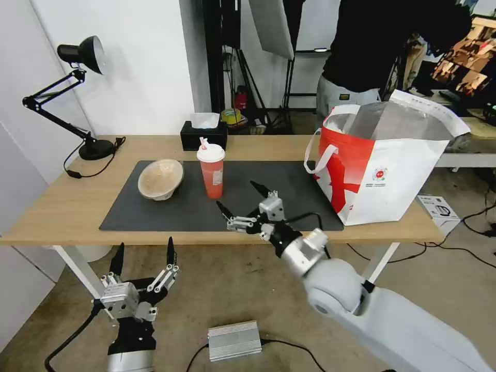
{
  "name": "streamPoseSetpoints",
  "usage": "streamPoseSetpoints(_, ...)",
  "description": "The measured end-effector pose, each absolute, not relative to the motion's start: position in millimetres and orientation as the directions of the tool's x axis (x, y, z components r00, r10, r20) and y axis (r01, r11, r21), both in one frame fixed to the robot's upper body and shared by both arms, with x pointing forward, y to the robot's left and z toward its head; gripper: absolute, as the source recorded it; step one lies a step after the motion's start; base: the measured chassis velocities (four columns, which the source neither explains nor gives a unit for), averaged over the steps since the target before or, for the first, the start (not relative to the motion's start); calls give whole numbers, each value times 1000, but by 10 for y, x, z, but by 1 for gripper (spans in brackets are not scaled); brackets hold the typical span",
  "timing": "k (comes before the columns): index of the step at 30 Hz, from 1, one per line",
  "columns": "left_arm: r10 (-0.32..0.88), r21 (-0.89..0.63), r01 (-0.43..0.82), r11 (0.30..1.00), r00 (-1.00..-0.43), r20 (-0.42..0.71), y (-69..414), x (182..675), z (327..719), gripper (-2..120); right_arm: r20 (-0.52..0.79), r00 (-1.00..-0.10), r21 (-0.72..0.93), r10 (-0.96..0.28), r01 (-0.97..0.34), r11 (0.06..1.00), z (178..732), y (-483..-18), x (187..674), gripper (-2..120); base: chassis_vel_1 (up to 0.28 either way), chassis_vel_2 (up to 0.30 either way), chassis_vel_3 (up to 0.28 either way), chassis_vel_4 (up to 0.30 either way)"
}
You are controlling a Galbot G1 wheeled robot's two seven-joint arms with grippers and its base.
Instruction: Pick up the trash from the table and place it into the takeout bag.
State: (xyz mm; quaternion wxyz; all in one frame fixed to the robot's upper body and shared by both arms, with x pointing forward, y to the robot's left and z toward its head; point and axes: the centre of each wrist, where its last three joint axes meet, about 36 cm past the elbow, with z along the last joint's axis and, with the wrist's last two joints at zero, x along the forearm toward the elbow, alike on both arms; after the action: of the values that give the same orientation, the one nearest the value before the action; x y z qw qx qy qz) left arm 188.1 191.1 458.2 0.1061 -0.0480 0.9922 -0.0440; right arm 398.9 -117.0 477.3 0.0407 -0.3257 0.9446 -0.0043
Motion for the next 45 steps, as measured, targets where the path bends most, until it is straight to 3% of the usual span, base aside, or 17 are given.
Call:
streamPoseSetpoints(18, -104, -101, -85, 991, -973, -207, 1898, 1876, 4591, 100, 18, -864, -104, -503, -501, 859, 4970, -936, 4112, 100, 0, 0, 0, 0)
streamPoseSetpoints(45, -120, -93, -106, 990, -979, -167, 1917, 1874, 4445, 100, 184, -919, -24, -348, -358, 934, 5322, 111, 4848, 100, 0, 0, 0, 0)
